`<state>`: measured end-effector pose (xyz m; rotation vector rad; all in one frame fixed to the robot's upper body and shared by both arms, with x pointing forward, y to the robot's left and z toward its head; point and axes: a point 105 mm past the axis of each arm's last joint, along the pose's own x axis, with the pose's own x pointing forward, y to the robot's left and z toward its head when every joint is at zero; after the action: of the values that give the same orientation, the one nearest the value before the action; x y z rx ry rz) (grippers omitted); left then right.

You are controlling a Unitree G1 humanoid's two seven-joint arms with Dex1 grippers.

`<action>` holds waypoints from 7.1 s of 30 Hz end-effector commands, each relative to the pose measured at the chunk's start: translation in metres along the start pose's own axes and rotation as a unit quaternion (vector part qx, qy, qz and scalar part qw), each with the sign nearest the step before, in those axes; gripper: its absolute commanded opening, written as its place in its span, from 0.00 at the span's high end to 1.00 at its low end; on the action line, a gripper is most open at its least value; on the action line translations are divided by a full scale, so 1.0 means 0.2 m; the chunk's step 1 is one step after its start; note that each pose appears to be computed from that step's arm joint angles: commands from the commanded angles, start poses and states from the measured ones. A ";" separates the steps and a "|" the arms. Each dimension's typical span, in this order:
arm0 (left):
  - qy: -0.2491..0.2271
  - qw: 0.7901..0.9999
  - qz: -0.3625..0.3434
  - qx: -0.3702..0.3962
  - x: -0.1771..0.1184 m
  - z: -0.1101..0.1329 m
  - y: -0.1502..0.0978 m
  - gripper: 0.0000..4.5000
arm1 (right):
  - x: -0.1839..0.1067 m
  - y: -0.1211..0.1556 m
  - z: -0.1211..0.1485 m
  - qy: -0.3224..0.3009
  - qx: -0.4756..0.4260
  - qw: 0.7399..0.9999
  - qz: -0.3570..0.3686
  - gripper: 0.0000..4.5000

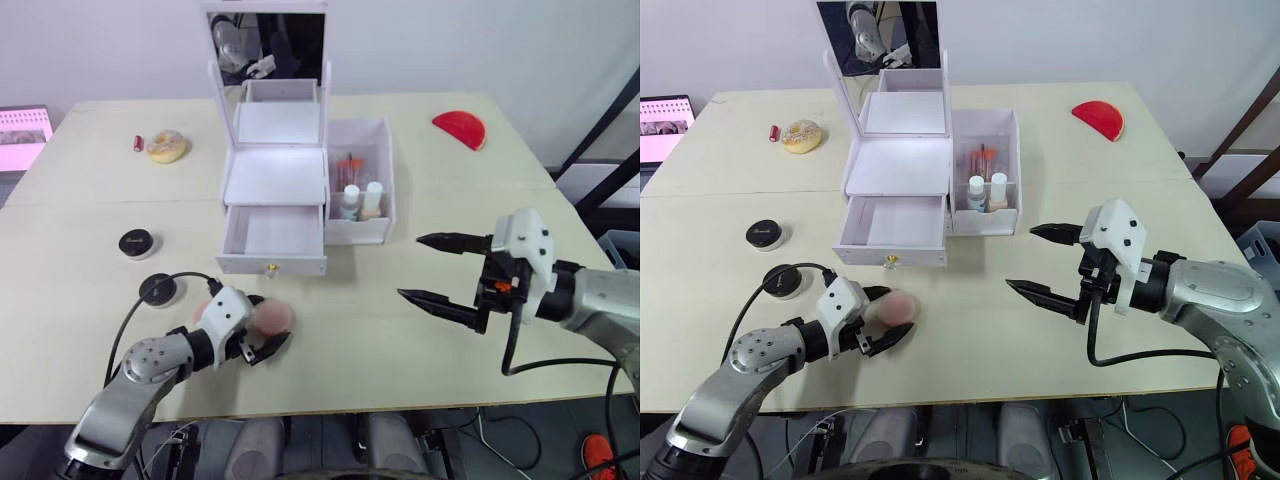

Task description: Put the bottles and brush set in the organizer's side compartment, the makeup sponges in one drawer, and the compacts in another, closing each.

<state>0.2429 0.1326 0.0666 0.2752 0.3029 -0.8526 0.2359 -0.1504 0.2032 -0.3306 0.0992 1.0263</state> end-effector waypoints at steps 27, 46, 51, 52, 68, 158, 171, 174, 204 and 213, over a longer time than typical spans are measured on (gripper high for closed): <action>-0.062 0.975 -0.212 0.020 -0.49 0.49 0.08 0.41 | 0.03 -0.02 -0.01 -0.003 -0.015 1.000 -0.010 0.00; -0.089 0.982 -0.153 0.060 -0.25 0.61 0.53 0.41 | 0.05 0.02 0.20 -0.025 -0.041 0.997 0.055 0.00; -0.083 0.982 -0.162 0.052 -0.21 0.56 0.54 0.41 | 0.07 0.02 0.26 -0.056 -0.039 0.996 0.065 0.00; -0.082 0.982 -0.164 0.052 -0.21 0.55 0.54 0.41 | 0.07 0.02 0.26 -0.060 -0.037 0.995 0.064 0.00; -0.081 0.979 -0.177 0.056 -0.18 0.57 0.53 0.41 | 0.10 -0.03 0.25 -0.103 -0.031 0.994 0.028 0.00; -0.059 0.951 0.289 -0.089 -0.60 0.05 0.12 0.00 | 0.10 -0.02 0.15 -0.067 -0.044 0.995 0.066 0.00; -0.014 0.939 0.320 -0.127 -0.40 -0.05 0.07 0.00 | 0.14 0.01 0.16 -0.069 -0.039 0.993 0.085 0.00; -0.007 0.936 0.324 -0.136 -0.37 -0.08 0.10 0.00 | 0.14 0.01 0.16 -0.069 -0.039 0.994 0.082 0.00; 0.069 0.933 0.314 -0.164 -0.32 -0.10 0.10 0.00 | 0.11 0.07 0.16 -0.047 -0.050 0.992 0.106 0.00; 0.076 0.932 0.316 -0.161 -0.33 -0.12 0.10 0.12 | 0.11 0.06 0.15 -0.042 -0.049 0.991 0.119 0.00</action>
<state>0.2166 0.1969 0.0717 0.1039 0.4548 -0.1492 0.2360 -0.1172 0.2150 -0.3472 0.0457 1.2766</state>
